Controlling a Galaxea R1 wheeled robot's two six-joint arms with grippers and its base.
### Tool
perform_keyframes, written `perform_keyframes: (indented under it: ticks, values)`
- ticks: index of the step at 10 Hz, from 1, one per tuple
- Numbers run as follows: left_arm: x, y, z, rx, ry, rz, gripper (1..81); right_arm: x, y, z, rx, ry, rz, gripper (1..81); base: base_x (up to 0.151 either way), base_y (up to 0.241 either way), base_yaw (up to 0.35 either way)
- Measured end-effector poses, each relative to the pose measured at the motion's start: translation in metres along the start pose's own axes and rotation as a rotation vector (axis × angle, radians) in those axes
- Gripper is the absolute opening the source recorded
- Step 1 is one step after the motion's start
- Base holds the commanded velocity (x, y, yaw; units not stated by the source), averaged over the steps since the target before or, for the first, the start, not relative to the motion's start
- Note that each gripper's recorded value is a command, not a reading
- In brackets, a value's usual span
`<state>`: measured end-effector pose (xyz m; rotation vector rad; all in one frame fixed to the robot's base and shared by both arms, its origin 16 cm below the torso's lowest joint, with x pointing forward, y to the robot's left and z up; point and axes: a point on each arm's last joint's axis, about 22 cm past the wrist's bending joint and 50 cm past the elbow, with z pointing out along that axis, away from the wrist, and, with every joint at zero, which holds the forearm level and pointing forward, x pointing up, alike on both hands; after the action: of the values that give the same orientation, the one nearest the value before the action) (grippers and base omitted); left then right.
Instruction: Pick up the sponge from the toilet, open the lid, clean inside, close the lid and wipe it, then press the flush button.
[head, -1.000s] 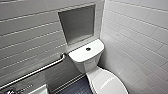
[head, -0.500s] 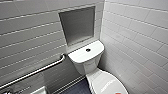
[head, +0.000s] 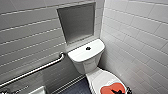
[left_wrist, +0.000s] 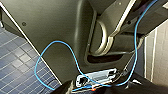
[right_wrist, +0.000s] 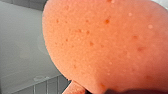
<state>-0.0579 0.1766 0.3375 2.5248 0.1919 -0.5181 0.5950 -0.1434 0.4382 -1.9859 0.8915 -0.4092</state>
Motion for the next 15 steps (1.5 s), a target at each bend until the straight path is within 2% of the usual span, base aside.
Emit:
perform_keyframes:
  ticks: [2,5,7,10,13,15]
  values:
    - [-0.013,-0.003,-0.002,0.007,-0.029,-0.020,81.1,0.013,0.007,0.018,-0.033,0.001,0.040,1.0,0.000,0.000,0.000]
    - [-0.035,0.005,0.000,0.002,-0.083,-0.057,81.1,0.030,0.047,0.030,-0.105,0.002,0.067,1.0,0.000,0.000,0.000]
    - [-0.033,0.013,0.004,-0.008,-0.086,-0.061,81.1,0.043,0.041,0.039,-0.097,0.009,0.083,1.0,0.000,0.000,0.000]
    - [-0.035,0.005,0.007,0.015,-0.089,-0.062,81.1,0.070,-0.001,0.061,-0.034,0.033,0.098,1.0,0.000,0.000,0.000]
    - [-0.055,0.011,0.009,0.011,-0.107,-0.077,81.1,0.085,0.019,0.080,-0.085,0.049,0.116,1.0,0.000,0.000,0.000]
    - [-0.071,0.014,0.009,0.010,-0.128,-0.087,81.1,0.093,0.010,0.101,-0.080,0.058,0.129,1.0,0.000,0.000,0.000]
